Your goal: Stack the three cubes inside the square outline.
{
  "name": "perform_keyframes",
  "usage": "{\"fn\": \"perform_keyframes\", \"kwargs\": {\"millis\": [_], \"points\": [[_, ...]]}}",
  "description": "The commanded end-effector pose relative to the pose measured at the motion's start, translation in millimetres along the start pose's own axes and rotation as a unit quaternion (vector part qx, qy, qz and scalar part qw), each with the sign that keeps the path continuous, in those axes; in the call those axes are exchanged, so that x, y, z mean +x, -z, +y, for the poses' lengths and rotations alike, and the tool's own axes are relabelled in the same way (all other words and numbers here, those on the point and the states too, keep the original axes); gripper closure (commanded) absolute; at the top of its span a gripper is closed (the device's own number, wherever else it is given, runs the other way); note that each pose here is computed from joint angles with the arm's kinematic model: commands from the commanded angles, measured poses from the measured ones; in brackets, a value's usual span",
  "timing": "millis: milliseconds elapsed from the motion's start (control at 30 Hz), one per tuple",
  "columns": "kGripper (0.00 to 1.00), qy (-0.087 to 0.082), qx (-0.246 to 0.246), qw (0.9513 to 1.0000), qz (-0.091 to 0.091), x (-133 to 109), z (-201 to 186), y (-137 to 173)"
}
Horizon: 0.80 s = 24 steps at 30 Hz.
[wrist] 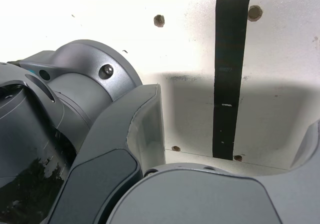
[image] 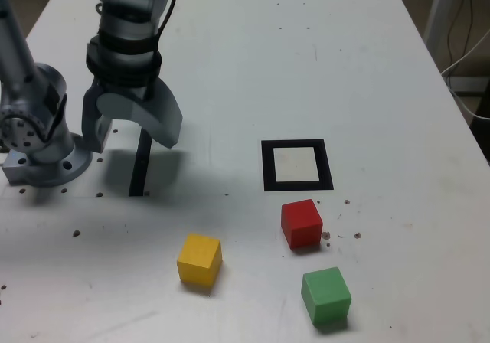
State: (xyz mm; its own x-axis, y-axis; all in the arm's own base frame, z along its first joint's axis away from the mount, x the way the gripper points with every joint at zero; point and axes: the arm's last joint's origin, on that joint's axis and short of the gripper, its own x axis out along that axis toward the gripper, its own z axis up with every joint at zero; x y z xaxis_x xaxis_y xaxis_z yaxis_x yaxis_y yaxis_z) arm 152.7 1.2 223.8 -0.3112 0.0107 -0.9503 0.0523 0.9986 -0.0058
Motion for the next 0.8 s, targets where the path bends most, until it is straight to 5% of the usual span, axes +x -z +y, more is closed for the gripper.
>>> {"fn": "perform_keyframes", "kwargs": {"millis": [0,400,767], "points": [[0.0,-0.001,0.002,1.0,0.003,0.2,-0.1,-0.8],[0.0,-0.007,0.008,0.9999,-0.007,0.6,-1.4,-3.9],[0.0,0.008,0.001,0.9994,-0.032,-10.5,-4.5,-8.7]]}}
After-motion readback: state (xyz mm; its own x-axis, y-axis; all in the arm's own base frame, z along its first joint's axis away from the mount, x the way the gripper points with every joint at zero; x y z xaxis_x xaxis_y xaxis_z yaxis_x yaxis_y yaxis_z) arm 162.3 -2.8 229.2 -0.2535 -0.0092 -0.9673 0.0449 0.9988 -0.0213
